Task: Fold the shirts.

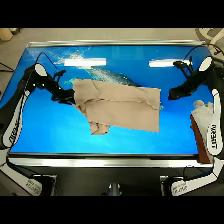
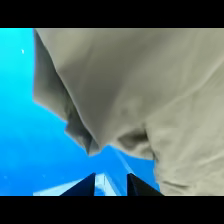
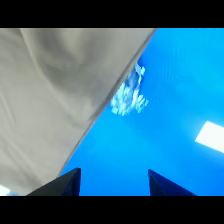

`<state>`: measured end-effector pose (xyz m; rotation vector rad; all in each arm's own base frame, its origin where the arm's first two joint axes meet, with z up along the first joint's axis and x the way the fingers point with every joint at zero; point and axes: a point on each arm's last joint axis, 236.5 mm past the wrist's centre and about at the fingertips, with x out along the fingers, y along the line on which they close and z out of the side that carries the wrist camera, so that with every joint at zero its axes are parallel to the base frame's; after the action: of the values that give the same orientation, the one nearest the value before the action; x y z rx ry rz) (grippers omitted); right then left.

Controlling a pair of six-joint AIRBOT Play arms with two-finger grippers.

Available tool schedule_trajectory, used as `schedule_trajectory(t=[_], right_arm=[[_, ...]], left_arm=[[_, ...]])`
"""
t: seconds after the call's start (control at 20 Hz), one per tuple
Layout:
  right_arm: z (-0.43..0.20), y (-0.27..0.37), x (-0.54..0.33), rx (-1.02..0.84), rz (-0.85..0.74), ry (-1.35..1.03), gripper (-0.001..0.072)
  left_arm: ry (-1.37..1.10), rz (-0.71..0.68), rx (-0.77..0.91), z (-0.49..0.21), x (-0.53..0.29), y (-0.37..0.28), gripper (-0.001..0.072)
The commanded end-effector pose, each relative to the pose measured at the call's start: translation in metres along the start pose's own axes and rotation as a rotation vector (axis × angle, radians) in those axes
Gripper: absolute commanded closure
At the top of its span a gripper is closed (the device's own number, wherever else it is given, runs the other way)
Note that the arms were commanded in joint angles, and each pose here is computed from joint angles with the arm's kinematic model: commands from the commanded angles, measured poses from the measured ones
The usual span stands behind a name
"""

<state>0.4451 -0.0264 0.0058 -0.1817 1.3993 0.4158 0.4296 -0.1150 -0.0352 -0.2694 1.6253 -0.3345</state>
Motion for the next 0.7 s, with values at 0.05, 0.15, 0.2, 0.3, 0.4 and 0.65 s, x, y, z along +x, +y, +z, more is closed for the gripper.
schedule_trajectory(t=[0.05,0.15,0.2,0.3,0.4,0.65], right_arm=[[-0.059,0.012,0.021,-0.002,0.071,0.146,0.0299],[-0.069,0.016,0.031,-0.010,0.088,0.172,0.0299],[-0.071,0.017,0.034,-0.009,0.091,0.175,0.0299],[-0.071,0.017,0.037,-0.007,0.093,0.174,0.0299],[-0.072,0.017,0.038,-0.007,0.094,0.178,0.0299],[-0.081,0.021,0.045,-0.001,0.111,0.201,0.0299]], left_arm=[[0.056,-0.026,-0.007,-0.042,0.033,-0.001,0.0374],[0.062,-0.039,-0.064,-0.053,0.054,0.003,0.0365],[0.067,-0.067,-0.090,-0.056,0.065,0.001,0.0285],[0.024,-0.120,-0.118,-0.049,0.078,-0.007,0.0221],[-0.046,-0.149,-0.134,-0.033,0.081,-0.017,0.0224],[-0.131,-0.173,-0.141,-0.013,0.081,-0.028,0.0236]])
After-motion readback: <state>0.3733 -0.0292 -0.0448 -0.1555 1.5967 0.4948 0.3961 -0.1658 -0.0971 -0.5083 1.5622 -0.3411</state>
